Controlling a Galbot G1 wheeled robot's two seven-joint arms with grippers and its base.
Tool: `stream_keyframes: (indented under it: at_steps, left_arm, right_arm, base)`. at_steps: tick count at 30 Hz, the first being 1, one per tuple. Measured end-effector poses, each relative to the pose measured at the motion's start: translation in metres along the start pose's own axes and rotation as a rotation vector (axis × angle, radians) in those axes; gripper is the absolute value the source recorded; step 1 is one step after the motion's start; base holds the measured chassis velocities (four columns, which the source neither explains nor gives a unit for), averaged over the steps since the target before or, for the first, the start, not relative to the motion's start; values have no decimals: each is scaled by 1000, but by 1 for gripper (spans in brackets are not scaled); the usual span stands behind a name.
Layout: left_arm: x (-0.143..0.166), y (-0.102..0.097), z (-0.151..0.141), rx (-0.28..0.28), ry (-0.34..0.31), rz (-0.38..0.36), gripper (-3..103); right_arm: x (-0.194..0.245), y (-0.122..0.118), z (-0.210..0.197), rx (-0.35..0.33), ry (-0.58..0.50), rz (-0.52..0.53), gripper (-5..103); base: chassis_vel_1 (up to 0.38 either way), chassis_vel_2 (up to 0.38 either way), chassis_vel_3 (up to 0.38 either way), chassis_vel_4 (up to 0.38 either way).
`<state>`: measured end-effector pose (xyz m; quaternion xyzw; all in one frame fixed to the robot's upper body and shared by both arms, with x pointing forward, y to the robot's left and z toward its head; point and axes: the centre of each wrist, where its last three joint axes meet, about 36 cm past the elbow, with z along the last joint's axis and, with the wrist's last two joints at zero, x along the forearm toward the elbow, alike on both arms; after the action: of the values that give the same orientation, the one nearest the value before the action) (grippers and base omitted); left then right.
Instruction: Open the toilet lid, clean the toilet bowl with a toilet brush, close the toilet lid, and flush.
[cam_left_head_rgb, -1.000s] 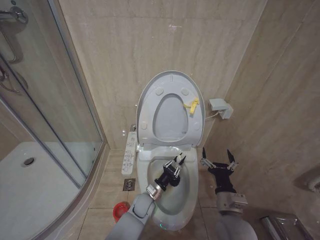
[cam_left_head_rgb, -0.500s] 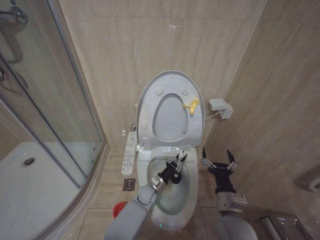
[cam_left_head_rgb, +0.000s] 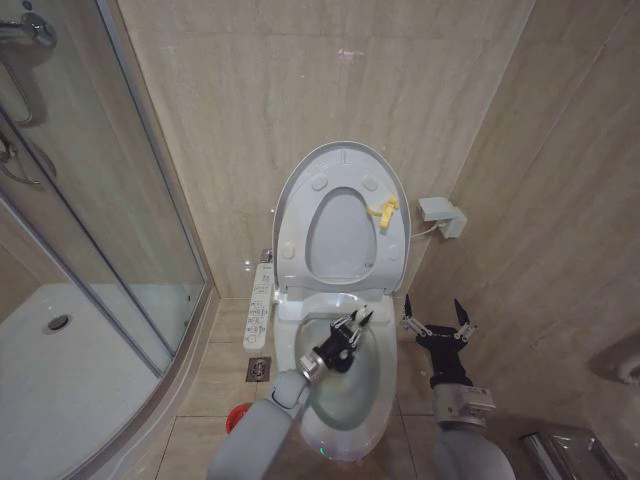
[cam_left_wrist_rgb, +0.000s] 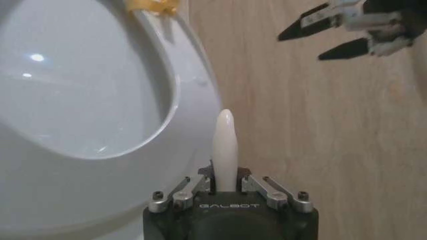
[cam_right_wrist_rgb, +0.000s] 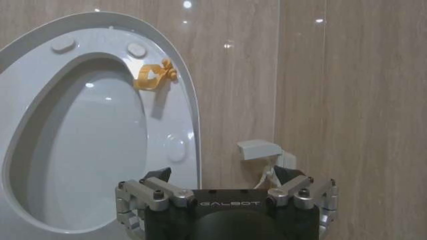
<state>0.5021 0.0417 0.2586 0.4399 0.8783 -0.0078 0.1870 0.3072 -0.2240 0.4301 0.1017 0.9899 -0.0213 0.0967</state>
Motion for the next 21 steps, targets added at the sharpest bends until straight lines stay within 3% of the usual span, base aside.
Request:
stream_keyframes:
  at_steps: [5,9,16,21]
  left_arm:
    - [11,-7,17,24,50,6,20]
    - [26,3,20,18,79,-15,20]
    - [35,8,-6,-1,14,-62,20]
    - [47,1,-43,-14,-40,-110,20]
  right_arm:
    - [0,0,0,0,0,0,100]
    - [0,0,0,0,0,0,100]
    - [0,0,0,0,0,0,100]
    - [0,0,0,0,0,0,100]
  base:
    - [0,0,0,0]
    - [0,0,0,0]
    - [0,0,0,0]
    - [0,0,0,0]
